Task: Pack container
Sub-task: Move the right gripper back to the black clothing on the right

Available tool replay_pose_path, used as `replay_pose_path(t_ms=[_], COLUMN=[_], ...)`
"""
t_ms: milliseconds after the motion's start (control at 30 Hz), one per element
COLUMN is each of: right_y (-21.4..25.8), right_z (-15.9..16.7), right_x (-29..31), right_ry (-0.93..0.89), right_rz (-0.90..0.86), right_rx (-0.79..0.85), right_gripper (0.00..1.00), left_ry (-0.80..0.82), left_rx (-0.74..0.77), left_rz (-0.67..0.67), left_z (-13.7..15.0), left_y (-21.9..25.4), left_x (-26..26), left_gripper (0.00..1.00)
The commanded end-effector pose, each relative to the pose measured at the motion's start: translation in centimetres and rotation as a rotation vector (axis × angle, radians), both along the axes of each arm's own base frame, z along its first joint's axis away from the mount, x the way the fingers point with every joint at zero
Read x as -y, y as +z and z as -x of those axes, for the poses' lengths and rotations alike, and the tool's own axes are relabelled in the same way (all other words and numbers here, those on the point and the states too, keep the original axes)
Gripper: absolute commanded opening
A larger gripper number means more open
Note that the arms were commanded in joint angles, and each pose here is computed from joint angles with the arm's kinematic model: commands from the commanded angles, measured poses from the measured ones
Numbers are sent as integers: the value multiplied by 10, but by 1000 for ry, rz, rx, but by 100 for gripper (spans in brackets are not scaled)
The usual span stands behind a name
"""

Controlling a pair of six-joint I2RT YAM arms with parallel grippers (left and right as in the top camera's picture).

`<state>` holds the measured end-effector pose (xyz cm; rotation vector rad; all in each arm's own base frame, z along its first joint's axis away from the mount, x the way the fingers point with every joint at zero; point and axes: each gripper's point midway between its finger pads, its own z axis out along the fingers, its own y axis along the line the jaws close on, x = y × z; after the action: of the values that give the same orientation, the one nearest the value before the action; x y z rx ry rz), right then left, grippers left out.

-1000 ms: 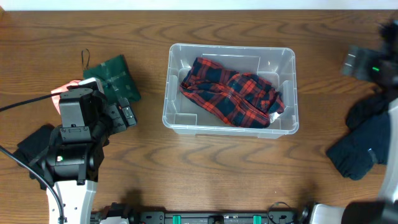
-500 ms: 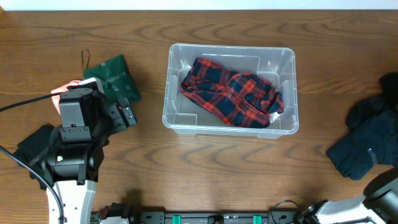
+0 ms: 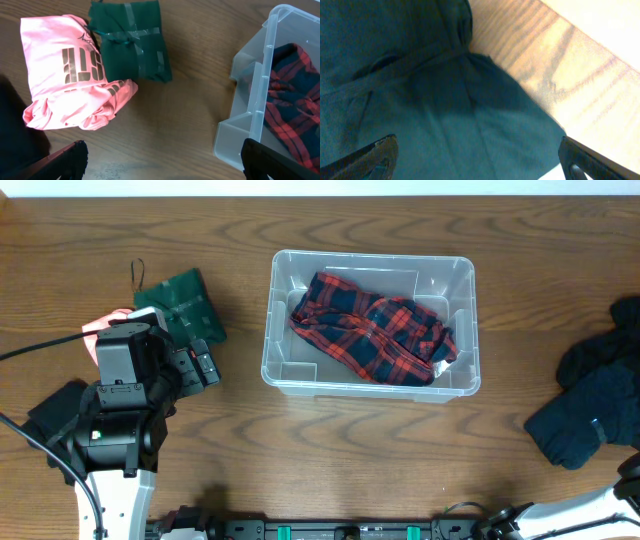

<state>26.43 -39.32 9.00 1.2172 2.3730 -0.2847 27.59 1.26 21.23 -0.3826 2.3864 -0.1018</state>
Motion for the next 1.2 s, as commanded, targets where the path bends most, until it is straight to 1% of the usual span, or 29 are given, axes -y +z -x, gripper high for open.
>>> replay_pose_path(t_ms=[0, 33, 133, 233, 367, 567, 600, 667, 733, 800, 867, 900, 933, 967, 1000, 1100, 1167], right_y=[-23, -32, -57, -78, -92, -107, -111, -119, -124, -128, -131, -133, -135, -136, -138, -139, -137], right_z=[-7, -9, -11, -9, -10, -21, -21, -22, -24, -28, -30, -30, -31, -31, -31, -32, -36], right_x=[0, -1, -2, -2, -1, -15, -18, -26, -33, -40, -45, -48, -52, -55, -58, -61, -64], right_ry=[152, 189, 225, 280, 337, 409, 412, 422, 432, 445, 453, 458, 471, 482, 490, 498, 507], right_rz=[-23, -37, -84, -91, -82, -139, -155, -192, -221, -248, -262, -266, -267, -269, -272, -277, -283], right_rx=[2, 9, 17, -15, -33, 23, 27, 35, 49, 65, 67, 65, 61, 58, 55, 53, 74], right_gripper=[99, 99, 99, 99, 99, 99, 99, 93, 91, 93, 97, 96, 93, 84, 77, 50, 31], left_ry=[3, 3, 4, 3, 4, 3, 3, 3, 3, 4, 4, 3, 4, 3, 3, 3, 3], left_rx=[18, 19, 18, 18, 18, 18, 18, 18, 18, 18, 18, 18, 18, 18, 18, 18, 18], left_rz=[-5, -5, -5, -5, -5, -5, -5, -5, -5, -5, -5, -5, -5, -5, -5, -5, -5], left_z=[-3, -3, -3, -3, -3, -3, -3, -3, -3, -3, -3, -3, -3, -3, -3, -3, -3], left_y=[9, 9, 9, 8, 8, 9, 9, 8, 8, 9, 9, 9, 9, 8, 9, 9, 9], left_x=[-1, -1, -1, -1, -1, -1, -1, -1, -1, -1, -1, -1, -1, -1, -1, -1, -1], left_gripper=[98, 98, 98, 98, 98, 98, 98, 98, 98, 98, 98, 98, 98, 98, 98, 98, 98])
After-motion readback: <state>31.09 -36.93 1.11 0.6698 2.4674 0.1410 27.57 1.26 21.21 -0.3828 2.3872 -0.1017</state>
